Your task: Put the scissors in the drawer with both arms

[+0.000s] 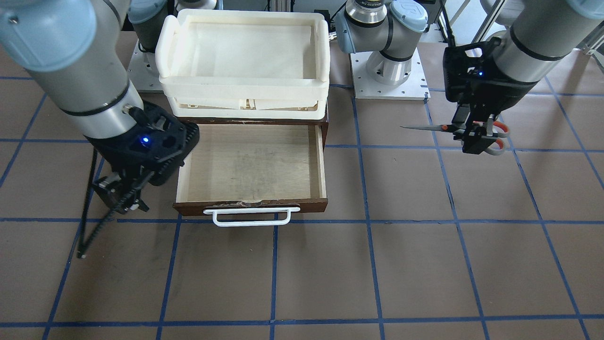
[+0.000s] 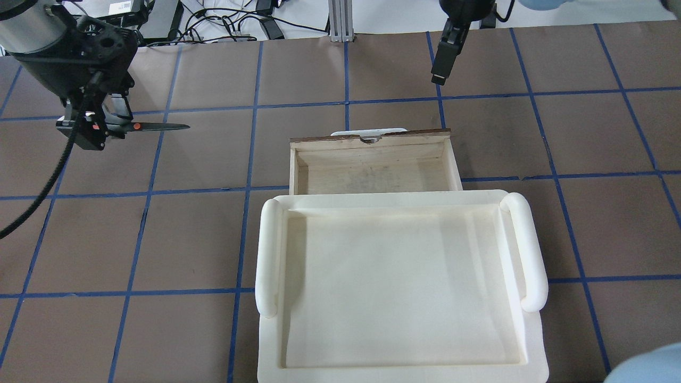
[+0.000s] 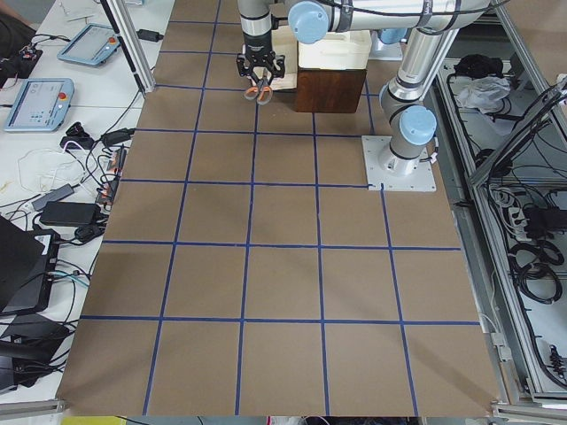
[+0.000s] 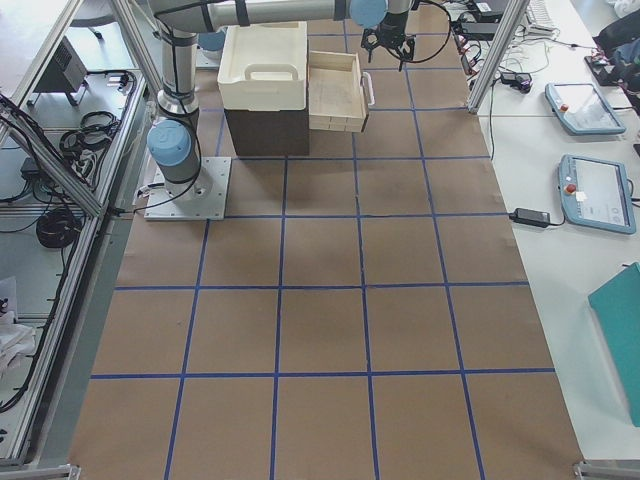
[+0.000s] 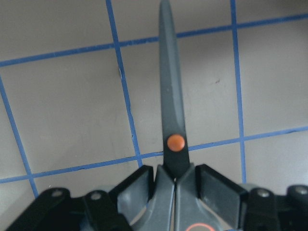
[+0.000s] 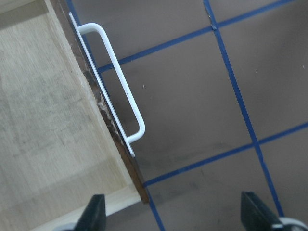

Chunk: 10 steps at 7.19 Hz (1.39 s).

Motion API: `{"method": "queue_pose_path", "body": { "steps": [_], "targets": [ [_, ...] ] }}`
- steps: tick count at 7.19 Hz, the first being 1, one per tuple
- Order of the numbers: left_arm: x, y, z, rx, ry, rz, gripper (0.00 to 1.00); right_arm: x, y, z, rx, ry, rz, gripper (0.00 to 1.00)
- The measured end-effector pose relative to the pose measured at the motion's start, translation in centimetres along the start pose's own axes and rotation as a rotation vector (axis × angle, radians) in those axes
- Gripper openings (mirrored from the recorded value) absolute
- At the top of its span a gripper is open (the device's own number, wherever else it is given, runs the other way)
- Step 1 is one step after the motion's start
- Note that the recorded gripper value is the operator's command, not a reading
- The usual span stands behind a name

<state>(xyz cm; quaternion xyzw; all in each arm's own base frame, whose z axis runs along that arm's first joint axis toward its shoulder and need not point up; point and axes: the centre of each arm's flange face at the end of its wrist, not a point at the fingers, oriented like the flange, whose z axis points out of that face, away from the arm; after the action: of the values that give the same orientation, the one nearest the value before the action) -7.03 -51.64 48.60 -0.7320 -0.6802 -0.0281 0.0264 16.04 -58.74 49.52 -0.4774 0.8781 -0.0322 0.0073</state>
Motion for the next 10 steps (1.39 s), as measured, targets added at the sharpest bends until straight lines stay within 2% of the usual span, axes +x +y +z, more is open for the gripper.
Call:
{"method": "queue_pose_path", "body": {
  "steps": [1,2,3,4,5,7,8,10],
  "targets": [
    [0.0,-3.9,1.0,-0.002,0.017,-0.036,0.00,-1.4,4.0,-1.9,0.010,0.019,0.193,1.00],
    [-0.2,-7.4,2.2,-0.006,0.019,-0.084,0.00,-3.0,6.5,-3.5,0.018,0.037,0.392,1.00],
    [-0.9,-10.2,3.2,-0.005,-0.004,-0.132,0.00,-4.6,8.0,-4.5,0.011,0.033,0.582,1.00],
    [-1.5,-12.8,4.1,0.000,-0.026,-0.138,0.00,-5.9,8.9,-5.1,-0.008,0.016,0.738,1.00],
    [-1.7,-15.4,4.9,0.007,-0.029,-0.112,0.00,-6.9,9.5,-5.5,-0.027,0.000,0.835,1.00],
    [-1.3,-21.1,6.2,0.052,-0.029,-0.053,0.00,-8.2,10.2,-6.1,-0.050,-0.021,0.936,1.00],
    [-1.2,-23.5,7.4,0.060,-0.020,-0.045,0.00,-8.5,10.2,-6.1,-0.054,-0.025,0.975,1.00],
    [-1.1,-28.1,10.2,0.057,-0.018,-0.066,0.00,-8.6,10.2,-5.9,-0.060,-0.031,0.999,1.00]
  ]
}}
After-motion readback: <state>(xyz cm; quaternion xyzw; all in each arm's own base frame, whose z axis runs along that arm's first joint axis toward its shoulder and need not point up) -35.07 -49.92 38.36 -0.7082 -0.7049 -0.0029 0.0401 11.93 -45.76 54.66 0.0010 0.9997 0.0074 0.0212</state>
